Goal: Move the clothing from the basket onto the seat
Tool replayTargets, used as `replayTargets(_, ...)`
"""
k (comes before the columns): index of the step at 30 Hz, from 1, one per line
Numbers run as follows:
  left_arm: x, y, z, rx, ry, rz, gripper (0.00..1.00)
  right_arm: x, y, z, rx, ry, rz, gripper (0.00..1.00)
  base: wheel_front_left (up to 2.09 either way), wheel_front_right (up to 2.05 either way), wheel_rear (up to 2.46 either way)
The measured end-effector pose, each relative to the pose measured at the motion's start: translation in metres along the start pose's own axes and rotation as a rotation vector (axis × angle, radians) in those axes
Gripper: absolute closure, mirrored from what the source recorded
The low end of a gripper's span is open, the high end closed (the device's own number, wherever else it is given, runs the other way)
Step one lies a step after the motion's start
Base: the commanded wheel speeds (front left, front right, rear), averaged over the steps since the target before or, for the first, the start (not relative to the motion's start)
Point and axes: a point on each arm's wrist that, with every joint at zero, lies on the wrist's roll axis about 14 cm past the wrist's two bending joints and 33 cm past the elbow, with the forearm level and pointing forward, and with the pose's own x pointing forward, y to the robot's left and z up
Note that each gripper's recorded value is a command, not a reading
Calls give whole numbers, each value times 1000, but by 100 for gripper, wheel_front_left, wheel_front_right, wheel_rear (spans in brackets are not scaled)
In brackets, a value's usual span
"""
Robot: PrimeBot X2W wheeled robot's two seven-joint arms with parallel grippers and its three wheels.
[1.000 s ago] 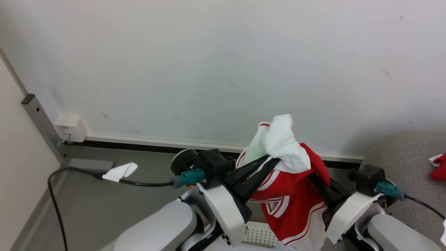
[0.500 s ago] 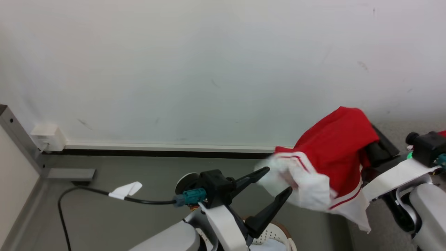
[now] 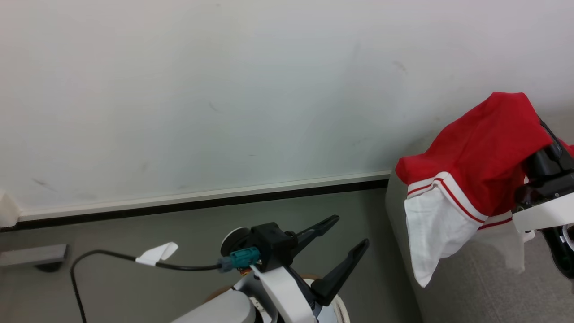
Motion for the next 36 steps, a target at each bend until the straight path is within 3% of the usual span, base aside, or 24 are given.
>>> replayTargets(20,60,-47,-26,-43,-11,-244,0,-107,-78,26,-113,33,-301,100,0,0,0)
replayTargets(29,70,-51,-35,-51,-13,-289,0,-114,-92,31,-141,42,-351,100,0,0,0)
replayTargets(36,76,-36,-46,-52,4,-295,0,-97,-113,31,-164,61,-365,100,0,0,0)
